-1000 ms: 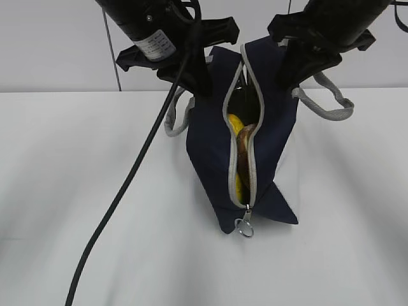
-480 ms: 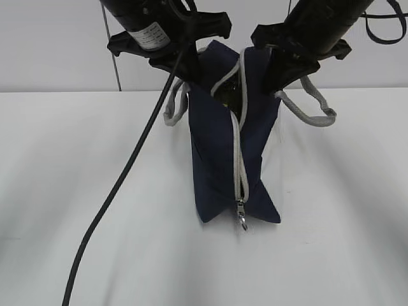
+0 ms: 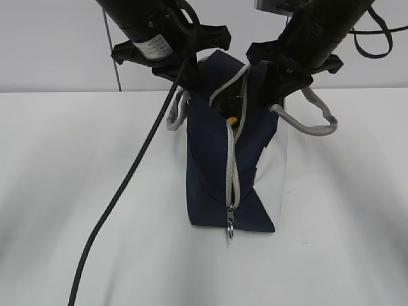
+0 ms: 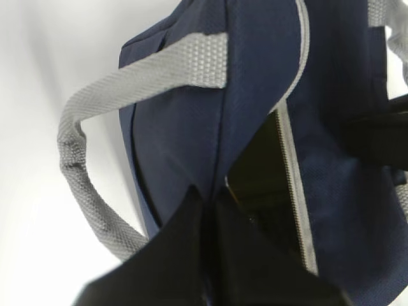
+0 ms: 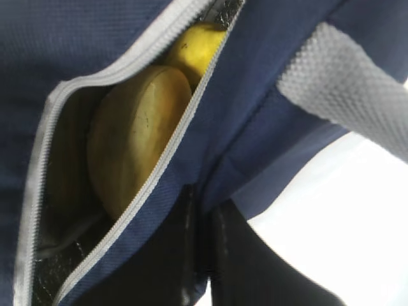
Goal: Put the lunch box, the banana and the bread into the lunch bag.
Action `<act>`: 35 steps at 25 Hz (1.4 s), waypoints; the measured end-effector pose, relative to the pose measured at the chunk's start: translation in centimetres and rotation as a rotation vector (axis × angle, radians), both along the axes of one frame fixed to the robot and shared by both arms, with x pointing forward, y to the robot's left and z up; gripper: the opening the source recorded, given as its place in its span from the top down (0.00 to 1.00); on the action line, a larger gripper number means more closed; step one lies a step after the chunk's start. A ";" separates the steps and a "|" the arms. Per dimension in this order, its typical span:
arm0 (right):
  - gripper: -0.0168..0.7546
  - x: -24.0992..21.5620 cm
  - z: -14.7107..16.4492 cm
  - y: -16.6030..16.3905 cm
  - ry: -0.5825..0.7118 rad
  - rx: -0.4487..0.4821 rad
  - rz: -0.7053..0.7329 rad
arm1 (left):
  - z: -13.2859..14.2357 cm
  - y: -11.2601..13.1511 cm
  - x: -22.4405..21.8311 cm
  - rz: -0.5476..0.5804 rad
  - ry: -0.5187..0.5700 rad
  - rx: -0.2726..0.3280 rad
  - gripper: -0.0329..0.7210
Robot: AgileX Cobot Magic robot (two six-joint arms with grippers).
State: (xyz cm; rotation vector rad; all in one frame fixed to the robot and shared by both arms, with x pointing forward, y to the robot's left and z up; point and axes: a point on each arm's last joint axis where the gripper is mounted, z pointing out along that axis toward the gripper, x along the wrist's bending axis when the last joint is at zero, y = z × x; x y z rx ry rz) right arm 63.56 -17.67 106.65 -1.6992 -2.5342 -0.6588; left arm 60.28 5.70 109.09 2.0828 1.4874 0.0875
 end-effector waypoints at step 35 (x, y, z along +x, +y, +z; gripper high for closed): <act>0.25 -12.2 4.9 -2.3 -0.240 0.166 -0.056 | 5.2 2.1 -9.5 -0.321 -0.130 0.079 0.30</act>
